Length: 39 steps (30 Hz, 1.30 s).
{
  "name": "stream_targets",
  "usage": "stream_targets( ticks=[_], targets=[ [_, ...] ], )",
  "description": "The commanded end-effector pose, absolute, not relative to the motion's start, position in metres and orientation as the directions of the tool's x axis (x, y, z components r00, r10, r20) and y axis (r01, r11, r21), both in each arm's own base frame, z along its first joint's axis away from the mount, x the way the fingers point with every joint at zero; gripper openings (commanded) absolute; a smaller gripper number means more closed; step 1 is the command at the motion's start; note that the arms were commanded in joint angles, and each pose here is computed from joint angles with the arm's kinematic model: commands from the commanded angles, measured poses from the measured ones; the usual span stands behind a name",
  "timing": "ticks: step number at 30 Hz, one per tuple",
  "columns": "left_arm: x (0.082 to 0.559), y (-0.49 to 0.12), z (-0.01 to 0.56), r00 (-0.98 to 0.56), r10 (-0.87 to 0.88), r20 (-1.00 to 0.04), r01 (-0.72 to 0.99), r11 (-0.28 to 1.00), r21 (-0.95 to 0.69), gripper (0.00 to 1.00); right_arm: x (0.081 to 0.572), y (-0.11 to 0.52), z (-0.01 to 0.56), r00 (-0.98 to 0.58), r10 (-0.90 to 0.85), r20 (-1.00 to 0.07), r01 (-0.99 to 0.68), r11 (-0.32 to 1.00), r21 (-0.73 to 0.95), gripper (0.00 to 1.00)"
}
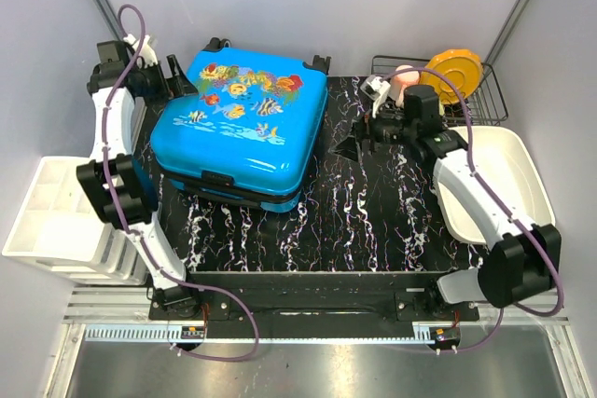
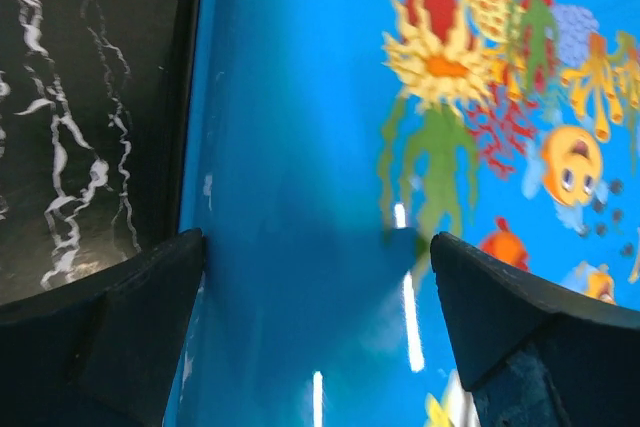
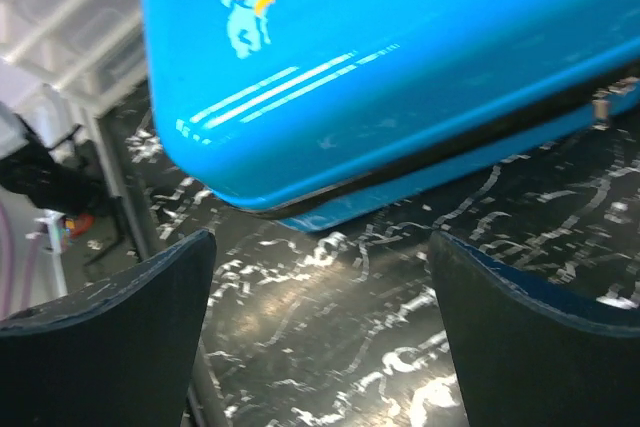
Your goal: Open, take out, and arrange the luggage
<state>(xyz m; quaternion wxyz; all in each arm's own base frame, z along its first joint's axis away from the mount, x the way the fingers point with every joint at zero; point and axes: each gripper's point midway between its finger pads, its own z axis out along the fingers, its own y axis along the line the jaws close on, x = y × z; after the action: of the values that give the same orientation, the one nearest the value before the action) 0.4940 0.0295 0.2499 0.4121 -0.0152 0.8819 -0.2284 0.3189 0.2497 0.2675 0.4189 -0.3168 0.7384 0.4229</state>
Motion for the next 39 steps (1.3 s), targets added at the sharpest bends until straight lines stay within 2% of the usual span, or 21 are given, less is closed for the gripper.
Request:
stream_targets(
  ticks=[1, 5, 10, 15, 17, 19, 21, 23, 24, 25, 27, 30, 33, 39],
  targets=[
    [0.503, -0.011, 0.246, -0.719, -0.258, -0.645, 0.271, 0.751, -0.603, 0.99, 0.312, 0.225, 0.253, -0.335, -0.226, -0.915, -0.850, 0.491, 0.190, 0.98],
    [0.512, -0.064, 0.232, -0.748, -0.163, -0.643, 0.370, 0.701, -0.609, 0.97, 0.296, 0.224, 0.234, -0.304, -0.281, -0.910, -0.890, 0.425, 0.166, 0.97],
    [0.527, -0.109, 0.221, -0.757, -0.104, -0.645, 0.445, 0.640, -0.626, 0.88, 0.292, 0.239, 0.209, -0.333, -0.300, -0.894, -0.910, 0.350, 0.222, 0.85],
    [0.541, -0.100, 0.248, -0.679, -0.099, -0.727, 0.496, 0.669, -0.554, 0.87, 0.291, 0.271, 0.194, -0.281, -0.346, -0.895, -0.941, 0.285, 0.186, 0.75],
    [0.540, -0.082, 0.281, -0.613, -0.106, -0.783, 0.507, 0.707, -0.493, 0.93, 0.290, 0.282, 0.193, -0.255, -0.349, -0.902, -0.950, 0.263, 0.167, 0.71],
    [0.530, -0.058, 0.325, -0.530, -0.113, -0.841, 0.481, 0.776, -0.408, 0.94, 0.285, 0.298, 0.190, -0.236, -0.351, -0.906, -0.960, 0.231, 0.160, 0.68],
    [0.510, -0.040, 0.361, -0.469, -0.103, -0.877, 0.420, 0.848, -0.324, 0.94, 0.281, 0.314, 0.187, -0.220, -0.347, -0.912, -0.965, 0.217, 0.150, 0.66],
    [0.483, -0.031, 0.365, -0.483, -0.077, -0.872, 0.371, 0.884, -0.283, 0.94, 0.281, 0.324, 0.187, -0.222, -0.338, -0.914, -0.961, 0.232, 0.148, 0.66],
    [0.471, -0.024, 0.342, -0.540, -0.084, -0.838, 0.307, 0.907, -0.288, 0.95, 0.279, 0.337, 0.192, -0.189, -0.319, -0.929, -0.968, 0.218, 0.122, 0.66],
    [0.443, -0.022, 0.361, -0.514, -0.091, -0.853, 0.292, 0.916, -0.274, 0.97, 0.279, 0.341, 0.191, -0.210, -0.309, -0.927, -0.961, 0.239, 0.138, 0.66],
    [0.398, -0.026, 0.346, -0.554, -0.118, -0.824, 0.270, 0.911, -0.312, 0.99, 0.292, 0.356, 0.203, -0.163, -0.253, -0.954, -0.957, 0.275, 0.090, 0.66],
    [0.344, -0.034, 0.325, -0.581, -0.135, -0.802, 0.250, 0.909, -0.334, 0.99, 0.305, 0.377, 0.216, -0.173, -0.188, -0.967, -0.939, 0.328, 0.104, 0.67],
    [0.309, -0.042, 0.309, -0.578, -0.139, -0.804, 0.260, 0.903, -0.342, 0.99, 0.315, 0.400, 0.232, -0.195, -0.111, -0.974, -0.932, 0.329, 0.149, 0.68],
    [0.293, -0.063, 0.305, -0.567, -0.051, -0.822, 0.393, 0.861, -0.324, 0.99, 0.309, 0.441, 0.267, -0.206, -0.030, -0.978, -0.952, 0.237, 0.193, 0.72]
  ],
)
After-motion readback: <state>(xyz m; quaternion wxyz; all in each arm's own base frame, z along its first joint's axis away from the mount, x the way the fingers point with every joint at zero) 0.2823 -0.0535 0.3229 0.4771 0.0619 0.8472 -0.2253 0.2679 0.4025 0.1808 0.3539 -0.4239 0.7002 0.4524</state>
